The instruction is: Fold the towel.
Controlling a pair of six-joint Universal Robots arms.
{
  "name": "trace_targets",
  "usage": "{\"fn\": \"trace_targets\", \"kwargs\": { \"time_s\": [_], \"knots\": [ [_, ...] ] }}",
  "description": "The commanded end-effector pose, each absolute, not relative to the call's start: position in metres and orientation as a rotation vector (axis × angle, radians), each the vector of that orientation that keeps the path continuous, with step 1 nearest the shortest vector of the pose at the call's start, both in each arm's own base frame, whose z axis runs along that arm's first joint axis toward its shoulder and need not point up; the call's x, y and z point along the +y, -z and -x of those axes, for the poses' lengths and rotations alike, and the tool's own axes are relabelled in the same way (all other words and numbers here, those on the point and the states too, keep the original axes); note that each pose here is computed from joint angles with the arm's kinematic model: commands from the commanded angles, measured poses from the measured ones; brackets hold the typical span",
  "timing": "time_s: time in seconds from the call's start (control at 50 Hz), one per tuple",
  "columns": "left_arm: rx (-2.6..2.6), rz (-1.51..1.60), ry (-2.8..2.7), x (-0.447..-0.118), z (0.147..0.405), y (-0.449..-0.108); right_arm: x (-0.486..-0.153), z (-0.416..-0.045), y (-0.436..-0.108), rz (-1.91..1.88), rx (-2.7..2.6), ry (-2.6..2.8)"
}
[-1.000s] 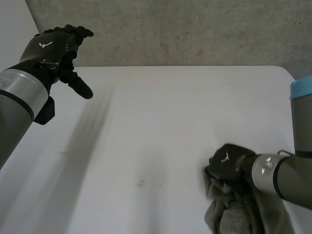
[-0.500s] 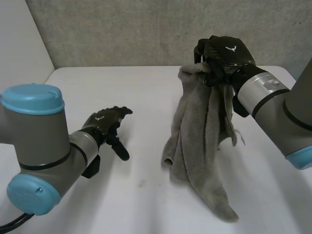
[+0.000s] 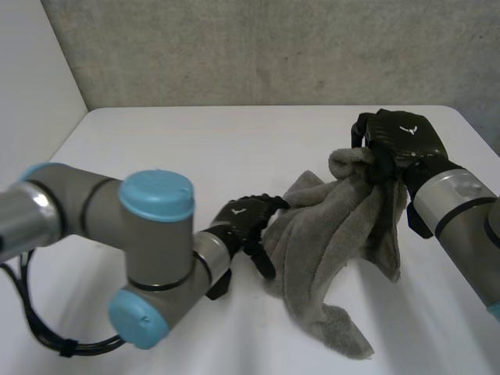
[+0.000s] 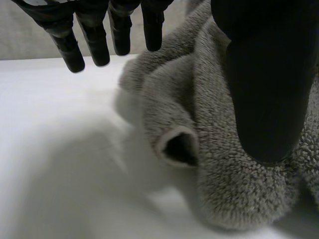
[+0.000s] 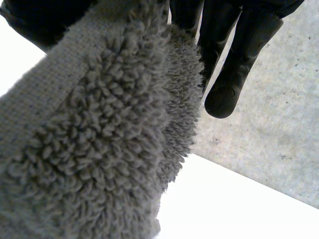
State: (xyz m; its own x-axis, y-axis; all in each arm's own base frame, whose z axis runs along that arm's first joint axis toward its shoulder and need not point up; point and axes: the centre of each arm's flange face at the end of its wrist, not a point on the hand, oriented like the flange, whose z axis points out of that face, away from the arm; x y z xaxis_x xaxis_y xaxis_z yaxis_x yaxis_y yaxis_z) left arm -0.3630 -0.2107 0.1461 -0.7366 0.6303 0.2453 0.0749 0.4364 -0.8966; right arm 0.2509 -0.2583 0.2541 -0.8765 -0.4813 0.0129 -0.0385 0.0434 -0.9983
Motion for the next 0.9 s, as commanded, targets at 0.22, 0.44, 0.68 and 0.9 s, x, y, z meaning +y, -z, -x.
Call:
{"fn": "trace_targets", "kwargs": {
  "time_s": [0.22,0.44,0.68,0.9],
  "knots": [
    [-2.138,0.627,-1.305,-0.211,0.387,-0.122,-0.264,-0.232,-0.267,0.49,1.969,1.963],
    [-2.017,0.414,-1.678,-0.238,0.343,-0.242,-0.26,-0.237,-0.286,0.535,1.905,1.965],
    [-1.882,0.433,-1.821,-0.193,0.304,-0.331,-0.242,-0.231,-0.333,0.538,1.816,2.038],
    [-1.837,0.484,-1.786,-0.172,0.293,-0.339,-0.236,-0.23,-0.351,0.55,1.852,1.999]
  ]
}}
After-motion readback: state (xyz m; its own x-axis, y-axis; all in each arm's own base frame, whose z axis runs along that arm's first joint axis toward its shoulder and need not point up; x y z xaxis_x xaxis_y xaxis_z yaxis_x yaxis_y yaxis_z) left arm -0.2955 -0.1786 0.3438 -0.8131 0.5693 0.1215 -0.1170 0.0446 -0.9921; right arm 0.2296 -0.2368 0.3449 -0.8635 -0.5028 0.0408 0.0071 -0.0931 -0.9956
